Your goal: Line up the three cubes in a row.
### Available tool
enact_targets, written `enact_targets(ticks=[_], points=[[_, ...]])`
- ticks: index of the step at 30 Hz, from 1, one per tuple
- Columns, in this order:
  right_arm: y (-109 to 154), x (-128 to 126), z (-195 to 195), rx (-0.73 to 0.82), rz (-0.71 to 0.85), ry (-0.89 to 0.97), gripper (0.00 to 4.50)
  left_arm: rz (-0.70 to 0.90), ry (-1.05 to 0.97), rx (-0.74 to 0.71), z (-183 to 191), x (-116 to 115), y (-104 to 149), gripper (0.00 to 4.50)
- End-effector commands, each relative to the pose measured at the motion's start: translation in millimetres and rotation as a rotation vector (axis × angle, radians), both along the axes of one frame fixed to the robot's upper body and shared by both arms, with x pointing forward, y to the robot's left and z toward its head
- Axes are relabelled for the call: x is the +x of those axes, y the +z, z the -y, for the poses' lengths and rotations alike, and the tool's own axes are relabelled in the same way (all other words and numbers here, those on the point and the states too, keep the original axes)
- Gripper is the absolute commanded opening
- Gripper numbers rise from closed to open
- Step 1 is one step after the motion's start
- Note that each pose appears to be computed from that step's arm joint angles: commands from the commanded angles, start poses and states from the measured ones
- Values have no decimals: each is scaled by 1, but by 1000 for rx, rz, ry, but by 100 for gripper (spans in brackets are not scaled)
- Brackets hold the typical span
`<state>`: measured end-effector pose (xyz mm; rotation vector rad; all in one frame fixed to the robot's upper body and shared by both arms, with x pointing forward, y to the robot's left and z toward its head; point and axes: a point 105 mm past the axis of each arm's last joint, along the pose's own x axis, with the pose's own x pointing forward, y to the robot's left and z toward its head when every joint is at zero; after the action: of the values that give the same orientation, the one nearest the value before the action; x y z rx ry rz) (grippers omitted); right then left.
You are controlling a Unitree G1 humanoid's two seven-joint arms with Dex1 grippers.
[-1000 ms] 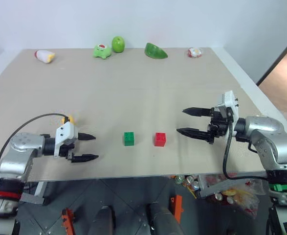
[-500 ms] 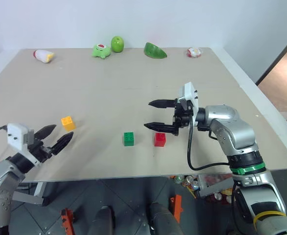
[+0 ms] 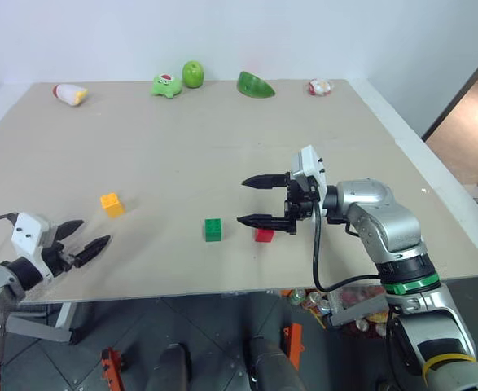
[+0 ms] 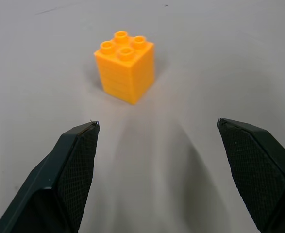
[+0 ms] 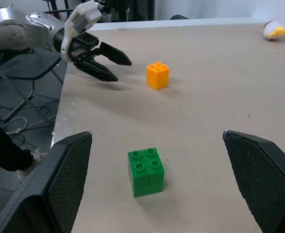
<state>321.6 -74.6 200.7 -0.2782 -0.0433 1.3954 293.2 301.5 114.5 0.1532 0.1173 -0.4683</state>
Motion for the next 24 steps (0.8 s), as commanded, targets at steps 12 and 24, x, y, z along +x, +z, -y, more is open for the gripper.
enact_targets(ticks=[12, 24], points=[[25, -39, -7, 53, 35, 61, 450, -31, -112, 107, -9, 43, 1, 401], [25, -41, -9, 55, 22, 46, 450, -44, -128, 119, -9, 60, 4, 401]])
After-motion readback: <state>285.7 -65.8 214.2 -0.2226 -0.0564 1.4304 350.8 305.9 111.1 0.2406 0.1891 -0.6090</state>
